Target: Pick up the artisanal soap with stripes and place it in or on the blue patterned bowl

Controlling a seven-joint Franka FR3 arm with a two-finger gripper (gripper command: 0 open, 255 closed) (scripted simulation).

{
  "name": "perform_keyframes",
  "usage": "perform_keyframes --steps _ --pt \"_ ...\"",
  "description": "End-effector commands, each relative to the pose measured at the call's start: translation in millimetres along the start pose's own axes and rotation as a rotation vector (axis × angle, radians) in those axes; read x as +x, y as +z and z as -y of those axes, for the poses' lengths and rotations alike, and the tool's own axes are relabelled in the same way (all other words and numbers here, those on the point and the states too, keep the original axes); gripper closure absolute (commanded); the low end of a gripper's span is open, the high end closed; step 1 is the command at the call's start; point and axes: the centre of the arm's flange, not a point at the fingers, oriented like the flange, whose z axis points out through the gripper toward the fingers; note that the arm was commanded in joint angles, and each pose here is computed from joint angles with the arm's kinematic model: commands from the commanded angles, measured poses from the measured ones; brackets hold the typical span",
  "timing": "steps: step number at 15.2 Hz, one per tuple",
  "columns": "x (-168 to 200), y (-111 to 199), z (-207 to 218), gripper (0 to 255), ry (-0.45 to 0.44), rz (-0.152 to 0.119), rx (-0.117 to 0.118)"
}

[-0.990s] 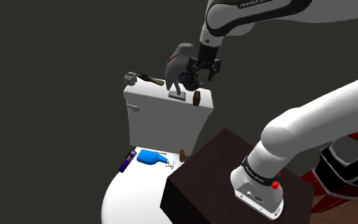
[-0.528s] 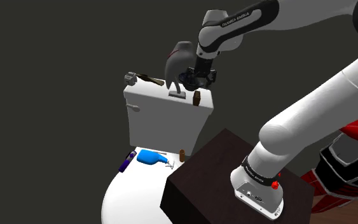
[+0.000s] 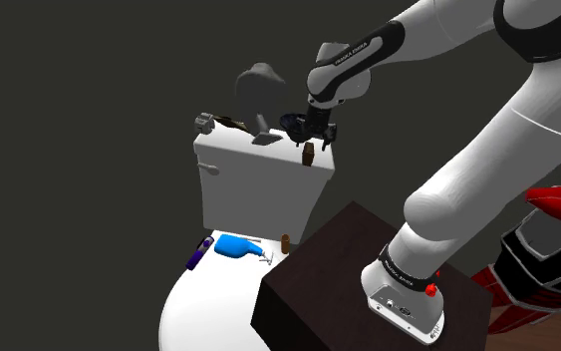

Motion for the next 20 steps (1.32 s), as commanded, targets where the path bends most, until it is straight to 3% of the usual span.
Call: perform_keyframes --steps 1,5,12,13,20 --pt "1.8 11.6 0.2 0 0.003 -0.001 0.0" --pt "1.7 30.5 0.2 0 0.003 -0.001 0.0" --pt "1.8 30.4 0.3 0 0.003 -0.001 0.0" --pt "1.8 30.4 0.3 255 0.003 -0.001 0.0" --pt "1.8 30.4 0.3 255 0.003 -0.001 0.0"
